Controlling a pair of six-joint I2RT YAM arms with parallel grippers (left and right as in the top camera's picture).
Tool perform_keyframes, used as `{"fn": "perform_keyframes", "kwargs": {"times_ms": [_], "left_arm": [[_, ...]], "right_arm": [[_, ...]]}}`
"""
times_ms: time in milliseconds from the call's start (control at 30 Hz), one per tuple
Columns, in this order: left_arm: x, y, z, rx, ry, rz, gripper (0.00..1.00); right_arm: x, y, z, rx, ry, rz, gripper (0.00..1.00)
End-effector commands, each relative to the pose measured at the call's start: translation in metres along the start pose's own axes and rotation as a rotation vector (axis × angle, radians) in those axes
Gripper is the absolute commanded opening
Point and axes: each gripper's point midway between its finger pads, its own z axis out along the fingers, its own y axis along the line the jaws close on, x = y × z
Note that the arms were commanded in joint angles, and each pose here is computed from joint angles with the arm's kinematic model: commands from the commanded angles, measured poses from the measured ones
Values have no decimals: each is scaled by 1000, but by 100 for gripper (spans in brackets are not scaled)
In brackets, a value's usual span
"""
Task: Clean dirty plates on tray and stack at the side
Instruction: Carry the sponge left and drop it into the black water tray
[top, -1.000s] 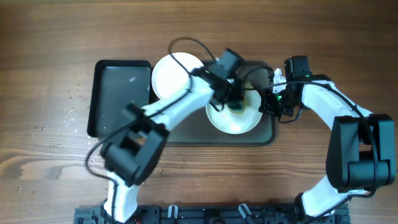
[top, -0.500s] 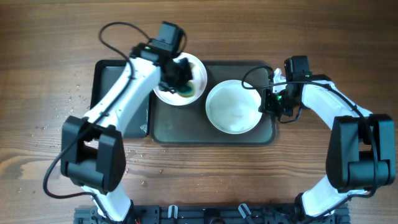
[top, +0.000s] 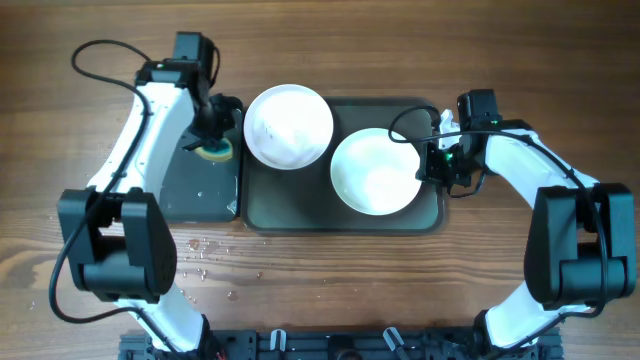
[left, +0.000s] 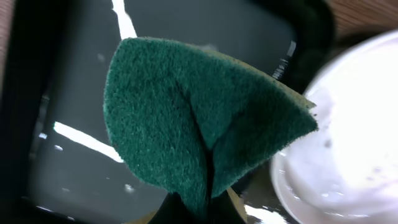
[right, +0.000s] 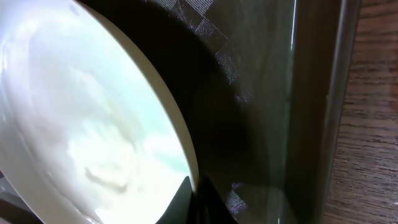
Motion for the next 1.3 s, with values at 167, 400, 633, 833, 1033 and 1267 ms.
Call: {"fn": "perform_keyframes", "kwargs": {"times_ms": [167, 400, 633, 833, 1033, 1267], "left_arm": [[11, 27, 31, -52, 31, 81, 4], [22, 53, 57, -116, 32, 54, 4], [28, 59, 64, -122, 43, 43, 31], [23, 52, 50, -70, 31, 28, 48], [-17, 57, -9, 1, -138, -95, 73], [-52, 103, -74, 54, -355, -333, 100]], "right_arm": [[-1, 10, -4, -32, -13, -16, 4], [-1, 10, -4, -32, -13, -16, 4], [-2, 10, -4, -32, -16, -17, 4], [-3, 10, -5, -32, -20, -19, 4], [-3, 10, -5, -32, -20, -19, 5], [-3, 10, -5, -32, -20, -21, 5]]}}
